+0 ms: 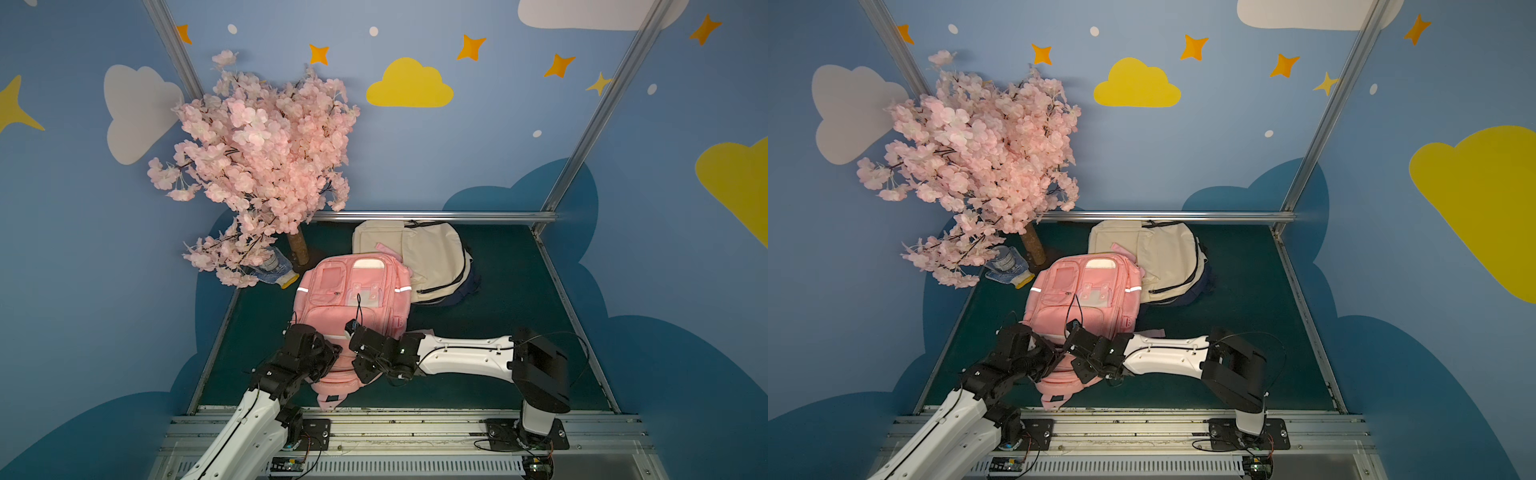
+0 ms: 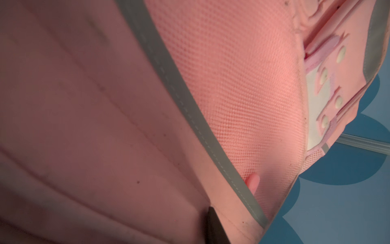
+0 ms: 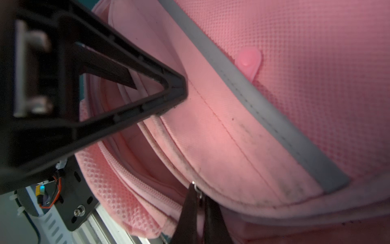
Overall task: Zip up the backpack
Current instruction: Zip the zipper on the backpack.
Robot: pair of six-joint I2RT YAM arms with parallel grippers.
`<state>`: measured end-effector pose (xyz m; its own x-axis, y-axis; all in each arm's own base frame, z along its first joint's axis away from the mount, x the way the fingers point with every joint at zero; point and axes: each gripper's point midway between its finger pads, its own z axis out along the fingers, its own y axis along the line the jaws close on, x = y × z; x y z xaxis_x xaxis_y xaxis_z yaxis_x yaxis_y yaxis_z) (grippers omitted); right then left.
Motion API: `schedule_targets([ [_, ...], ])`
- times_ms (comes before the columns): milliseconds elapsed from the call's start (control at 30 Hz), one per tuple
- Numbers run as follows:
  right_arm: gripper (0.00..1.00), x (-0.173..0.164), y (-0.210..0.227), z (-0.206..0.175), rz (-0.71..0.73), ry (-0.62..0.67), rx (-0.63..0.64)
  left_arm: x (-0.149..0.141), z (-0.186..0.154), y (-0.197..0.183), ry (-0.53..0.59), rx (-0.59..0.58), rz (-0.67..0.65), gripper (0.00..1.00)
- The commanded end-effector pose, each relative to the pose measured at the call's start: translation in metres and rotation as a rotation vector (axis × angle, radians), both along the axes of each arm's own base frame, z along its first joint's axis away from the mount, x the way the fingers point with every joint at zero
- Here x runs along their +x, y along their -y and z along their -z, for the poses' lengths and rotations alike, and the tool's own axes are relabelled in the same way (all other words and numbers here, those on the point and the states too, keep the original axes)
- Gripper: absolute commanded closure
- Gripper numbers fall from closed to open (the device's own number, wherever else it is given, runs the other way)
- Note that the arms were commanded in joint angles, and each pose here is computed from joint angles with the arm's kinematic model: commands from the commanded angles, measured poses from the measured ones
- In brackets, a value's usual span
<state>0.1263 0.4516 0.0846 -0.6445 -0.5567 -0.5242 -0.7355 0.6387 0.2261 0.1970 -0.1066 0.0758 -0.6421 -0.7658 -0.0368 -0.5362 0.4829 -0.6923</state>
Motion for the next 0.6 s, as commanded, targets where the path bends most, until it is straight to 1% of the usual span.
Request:
schedule_targets([
  [0,1.00,-0.001,0.015,-0.004,0.000,0.029,-0.035,0.002,-0.001,-0.008,0.031,0.047,-0.010,0.88],
  [100,1.00,0.010,0.039,0.001,0.046,0.030,-0.059,-0.003,0.005,-0.011,0.023,0.059,-0.016,0.97],
  [200,1.00,0.022,0.062,0.003,0.095,0.036,-0.074,-0.006,0.009,-0.014,0.015,0.060,-0.027,0.98],
  [333,1.00,0.038,0.082,-0.001,0.159,0.036,-0.060,-0.009,0.008,-0.018,0.024,0.067,-0.037,0.98],
  [433,1.00,0.047,0.082,-0.007,0.184,0.046,-0.039,-0.009,0.007,-0.016,0.029,0.065,-0.028,0.97],
  [567,1.00,0.050,0.068,-0.015,0.152,0.063,-0.024,-0.006,0.005,-0.011,0.026,0.057,0.002,0.97],
])
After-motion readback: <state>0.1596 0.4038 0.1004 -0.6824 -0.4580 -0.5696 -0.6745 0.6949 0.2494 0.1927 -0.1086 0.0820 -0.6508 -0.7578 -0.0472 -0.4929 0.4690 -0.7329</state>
